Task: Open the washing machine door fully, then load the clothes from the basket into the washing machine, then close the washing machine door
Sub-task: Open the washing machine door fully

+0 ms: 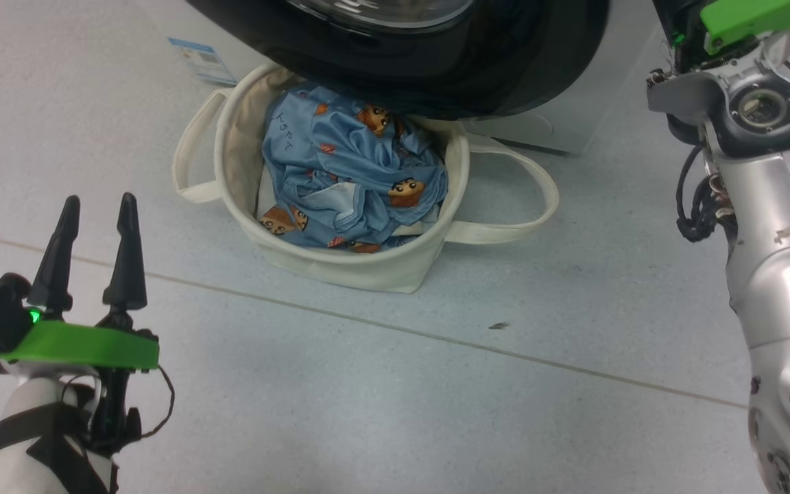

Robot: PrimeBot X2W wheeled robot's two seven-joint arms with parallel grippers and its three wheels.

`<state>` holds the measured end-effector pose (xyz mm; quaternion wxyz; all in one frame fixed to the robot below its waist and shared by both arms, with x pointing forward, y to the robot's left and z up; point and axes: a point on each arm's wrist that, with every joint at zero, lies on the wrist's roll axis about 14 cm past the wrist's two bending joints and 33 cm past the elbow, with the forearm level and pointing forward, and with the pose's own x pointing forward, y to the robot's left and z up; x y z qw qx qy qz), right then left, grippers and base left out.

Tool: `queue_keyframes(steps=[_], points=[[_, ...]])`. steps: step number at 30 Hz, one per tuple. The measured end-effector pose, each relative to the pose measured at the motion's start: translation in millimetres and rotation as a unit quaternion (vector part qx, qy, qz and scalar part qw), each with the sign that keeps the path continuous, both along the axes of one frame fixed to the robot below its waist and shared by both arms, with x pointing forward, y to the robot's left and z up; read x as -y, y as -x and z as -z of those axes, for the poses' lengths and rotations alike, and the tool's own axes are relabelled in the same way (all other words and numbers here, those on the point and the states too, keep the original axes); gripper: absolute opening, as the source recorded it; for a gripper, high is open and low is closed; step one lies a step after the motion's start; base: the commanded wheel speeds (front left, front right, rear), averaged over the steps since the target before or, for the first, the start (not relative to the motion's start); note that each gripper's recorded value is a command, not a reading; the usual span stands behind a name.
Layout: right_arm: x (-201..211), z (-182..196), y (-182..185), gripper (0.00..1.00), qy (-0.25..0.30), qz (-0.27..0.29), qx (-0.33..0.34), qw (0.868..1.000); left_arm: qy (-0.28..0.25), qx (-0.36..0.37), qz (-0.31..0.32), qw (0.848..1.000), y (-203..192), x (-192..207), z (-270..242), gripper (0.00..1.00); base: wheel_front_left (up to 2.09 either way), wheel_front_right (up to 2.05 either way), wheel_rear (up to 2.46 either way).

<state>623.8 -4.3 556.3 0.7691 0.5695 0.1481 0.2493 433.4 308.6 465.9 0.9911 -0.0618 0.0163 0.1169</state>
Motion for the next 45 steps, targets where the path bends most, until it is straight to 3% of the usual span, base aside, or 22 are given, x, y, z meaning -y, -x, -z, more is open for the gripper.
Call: queue_keyframes(steps=[11,22,30,37,45], points=[[-43.9,-10.8,15.9,0.00,0.049,-0.102,0.005,0.994,0.003,0.009,-0.013,1.000,10.3,-5.0,-7.8,1.00,0.00,0.00,0.00],[-69.7,1.4,90.5,0.00,0.097,-0.226,-0.030,0.969,0.008,0.020,-0.021,1.000,35.1,-7.9,-18.5,1.00,0.00,0.00,0.00],[-80.3,-5.6,123.4,0.00,0.106,-0.260,-0.027,0.959,0.004,0.028,-0.030,0.999,55.0,-13.3,-27.3,1.00,0.00,0.00,0.00],[-106.0,-9.7,150.7,0.00,0.106,-0.301,-0.022,0.947,-0.002,0.026,-0.072,0.997,90.1,-37.6,-29.3,1.00,0.00,0.00,0.00],[-143.5,-10.8,187.8,0.00,0.113,-0.363,-0.016,0.925,-0.008,0.030,-0.125,0.992,137.4,-66.6,-34.5,1.00,0.00,0.00,0.00]])
